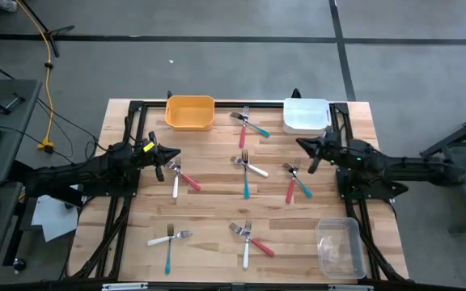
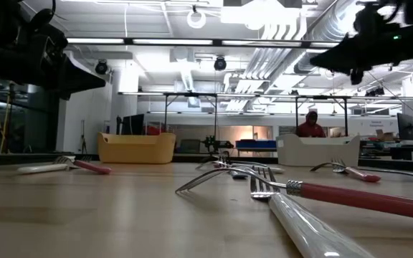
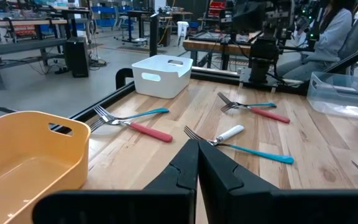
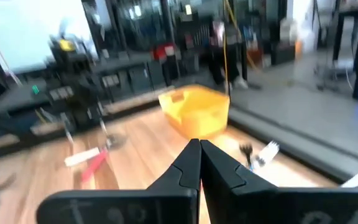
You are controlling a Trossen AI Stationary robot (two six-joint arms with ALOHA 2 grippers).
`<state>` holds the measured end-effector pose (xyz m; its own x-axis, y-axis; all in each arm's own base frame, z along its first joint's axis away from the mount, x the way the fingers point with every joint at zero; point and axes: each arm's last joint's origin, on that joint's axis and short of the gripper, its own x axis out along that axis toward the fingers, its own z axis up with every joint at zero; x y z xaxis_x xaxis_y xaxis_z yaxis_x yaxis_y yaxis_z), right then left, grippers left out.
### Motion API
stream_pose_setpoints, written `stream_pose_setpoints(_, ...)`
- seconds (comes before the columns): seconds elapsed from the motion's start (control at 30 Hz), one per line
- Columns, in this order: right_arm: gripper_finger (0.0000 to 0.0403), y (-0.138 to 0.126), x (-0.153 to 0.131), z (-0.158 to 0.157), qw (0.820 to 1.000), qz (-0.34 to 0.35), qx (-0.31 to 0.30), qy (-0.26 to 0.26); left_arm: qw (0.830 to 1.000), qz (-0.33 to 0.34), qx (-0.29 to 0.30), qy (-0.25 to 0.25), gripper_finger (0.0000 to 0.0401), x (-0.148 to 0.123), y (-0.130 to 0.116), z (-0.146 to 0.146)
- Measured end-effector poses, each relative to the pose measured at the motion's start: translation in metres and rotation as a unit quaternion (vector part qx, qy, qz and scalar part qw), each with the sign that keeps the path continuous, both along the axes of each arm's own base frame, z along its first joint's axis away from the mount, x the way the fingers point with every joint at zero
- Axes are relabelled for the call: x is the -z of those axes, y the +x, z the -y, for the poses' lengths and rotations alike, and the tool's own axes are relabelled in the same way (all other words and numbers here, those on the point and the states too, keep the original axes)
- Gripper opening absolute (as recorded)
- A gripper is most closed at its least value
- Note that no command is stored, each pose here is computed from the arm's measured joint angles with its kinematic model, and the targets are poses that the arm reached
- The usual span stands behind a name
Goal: Sort silverware by color (type)
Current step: Put the top right white fork into the yellow bin
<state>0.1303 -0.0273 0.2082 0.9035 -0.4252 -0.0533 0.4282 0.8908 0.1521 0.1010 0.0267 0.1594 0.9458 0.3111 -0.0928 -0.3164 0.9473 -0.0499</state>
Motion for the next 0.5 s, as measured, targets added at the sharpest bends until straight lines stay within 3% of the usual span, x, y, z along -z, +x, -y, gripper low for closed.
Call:
stream_pose_setpoints(0.17,0.0001,0.033,0.001,0.003,0.997,-0.069,0.001,0.047,1.0,0.0,0.0,0.0,0.0,0.0,0.0,0.0)
stream_pose_setpoints(0.5,0.0001,0.116,0.003,-0.002,0.979,-0.19,-0.023,0.073,1.0,0.0,0.0,0.0,0.0,0.0,0.0,0.0)
